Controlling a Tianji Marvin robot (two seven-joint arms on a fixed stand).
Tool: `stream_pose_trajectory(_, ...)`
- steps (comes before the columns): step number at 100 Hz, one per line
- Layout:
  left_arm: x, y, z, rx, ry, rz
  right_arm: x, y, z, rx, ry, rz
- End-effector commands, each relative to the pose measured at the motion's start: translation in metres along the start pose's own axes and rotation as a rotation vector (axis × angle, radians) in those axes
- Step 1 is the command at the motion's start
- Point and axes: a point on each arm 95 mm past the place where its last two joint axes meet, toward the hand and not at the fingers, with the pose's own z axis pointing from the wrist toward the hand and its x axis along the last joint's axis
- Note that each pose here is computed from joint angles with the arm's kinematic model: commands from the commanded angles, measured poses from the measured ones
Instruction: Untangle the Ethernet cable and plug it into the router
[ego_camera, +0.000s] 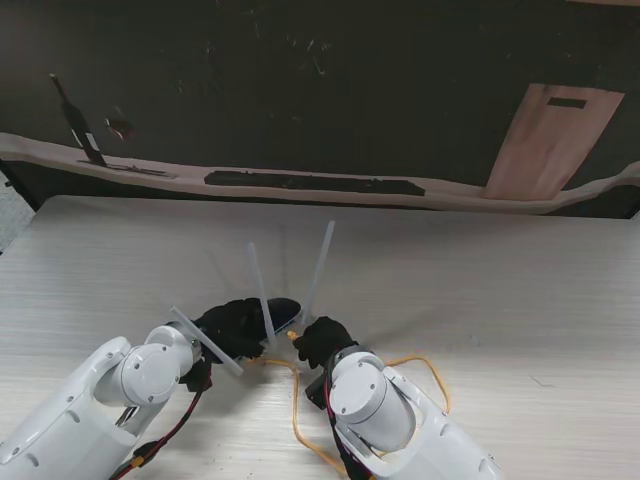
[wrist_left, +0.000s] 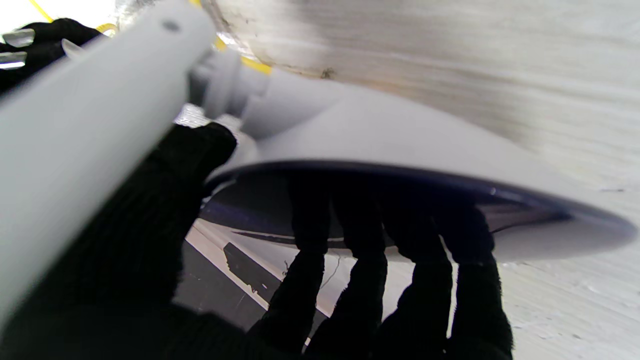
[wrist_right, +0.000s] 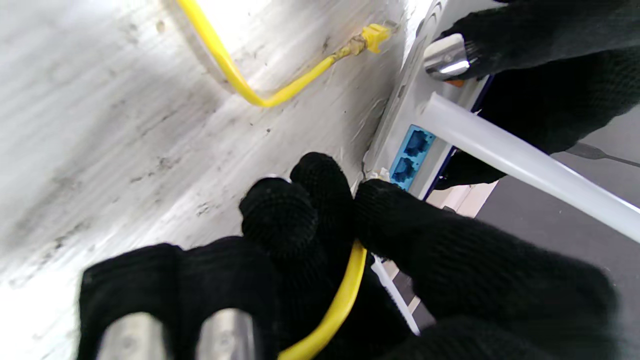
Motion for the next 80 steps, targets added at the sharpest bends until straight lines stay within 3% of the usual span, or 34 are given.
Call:
stream_pose_trajectory(1,-0.0208,0.0504,0.0002,-0.158,-0.06,-0.034,0.0028,-0.0035,-0.0003,0.025,0.0,0.021)
stream_pose_trajectory(80,-0.024,0.0531,-0.001,-0.163,-0.055,-0.028,0.0026,-0.0023,-0.0007,0.114,-0.03,0.14)
